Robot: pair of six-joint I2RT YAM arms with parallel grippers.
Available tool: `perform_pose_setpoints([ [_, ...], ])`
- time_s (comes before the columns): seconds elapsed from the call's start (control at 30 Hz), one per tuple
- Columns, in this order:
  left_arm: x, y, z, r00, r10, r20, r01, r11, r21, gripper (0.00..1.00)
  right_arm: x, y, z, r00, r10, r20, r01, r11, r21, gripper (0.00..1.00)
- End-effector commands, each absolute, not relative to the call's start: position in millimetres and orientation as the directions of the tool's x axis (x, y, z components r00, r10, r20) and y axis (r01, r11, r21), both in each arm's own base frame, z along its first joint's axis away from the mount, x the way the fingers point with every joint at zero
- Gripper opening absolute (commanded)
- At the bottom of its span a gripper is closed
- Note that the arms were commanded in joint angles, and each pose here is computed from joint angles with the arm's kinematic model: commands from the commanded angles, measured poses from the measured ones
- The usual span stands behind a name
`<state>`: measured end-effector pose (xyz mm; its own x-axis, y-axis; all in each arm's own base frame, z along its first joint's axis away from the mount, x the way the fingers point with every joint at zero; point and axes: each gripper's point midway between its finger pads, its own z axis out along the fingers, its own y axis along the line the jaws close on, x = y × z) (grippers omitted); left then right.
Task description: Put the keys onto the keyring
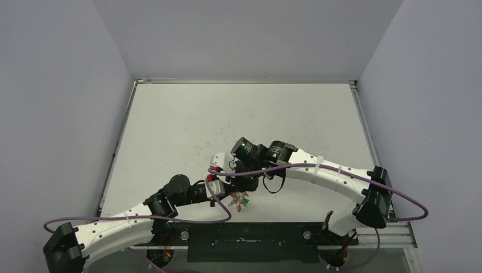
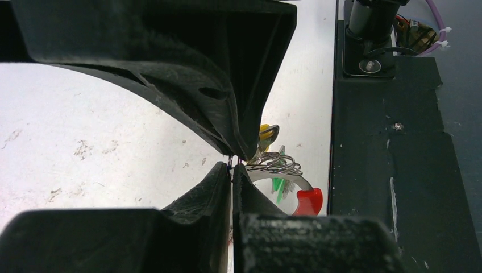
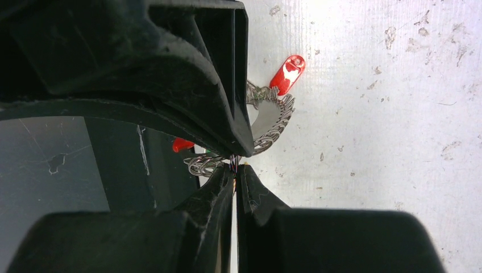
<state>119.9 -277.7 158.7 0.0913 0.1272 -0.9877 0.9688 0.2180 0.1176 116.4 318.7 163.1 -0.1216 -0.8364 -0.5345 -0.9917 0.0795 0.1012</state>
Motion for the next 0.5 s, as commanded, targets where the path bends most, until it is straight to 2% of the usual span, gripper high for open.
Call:
perform_pose_setpoints([
  [0.0,118,-283,186,0.133,0.044,-0.99,0.968,0.208,0.139,0.0,123,341,188,-0.086,-0.774,-0.627,-0.996,0.064,0.058,0.01],
  [0.07,119,-282,186,0.124,0.037,-0.992,0.967,0.22,0.129,0.0,126,341,192,-0.078,-0.758,-0.647,-0.997,0.072,0.035,0.07],
  [0.17,120,-278,190,0.124,-0.002,-0.992,0.961,0.248,0.119,0.0,131,339,199,-0.057,-0.728,-0.683,-0.996,0.085,-0.007,0.27],
  [0.27,121,-272,195,0.133,-0.057,-0.989,0.952,0.284,0.112,0.0,135,334,206,-0.021,-0.692,-0.722,-0.994,0.091,-0.059,0.41],
  [0.47,119,-263,208,0.172,-0.153,-0.973,0.941,0.316,0.117,0.0,134,324,226,0.063,-0.552,-0.831,-0.989,0.078,-0.126,0.49],
])
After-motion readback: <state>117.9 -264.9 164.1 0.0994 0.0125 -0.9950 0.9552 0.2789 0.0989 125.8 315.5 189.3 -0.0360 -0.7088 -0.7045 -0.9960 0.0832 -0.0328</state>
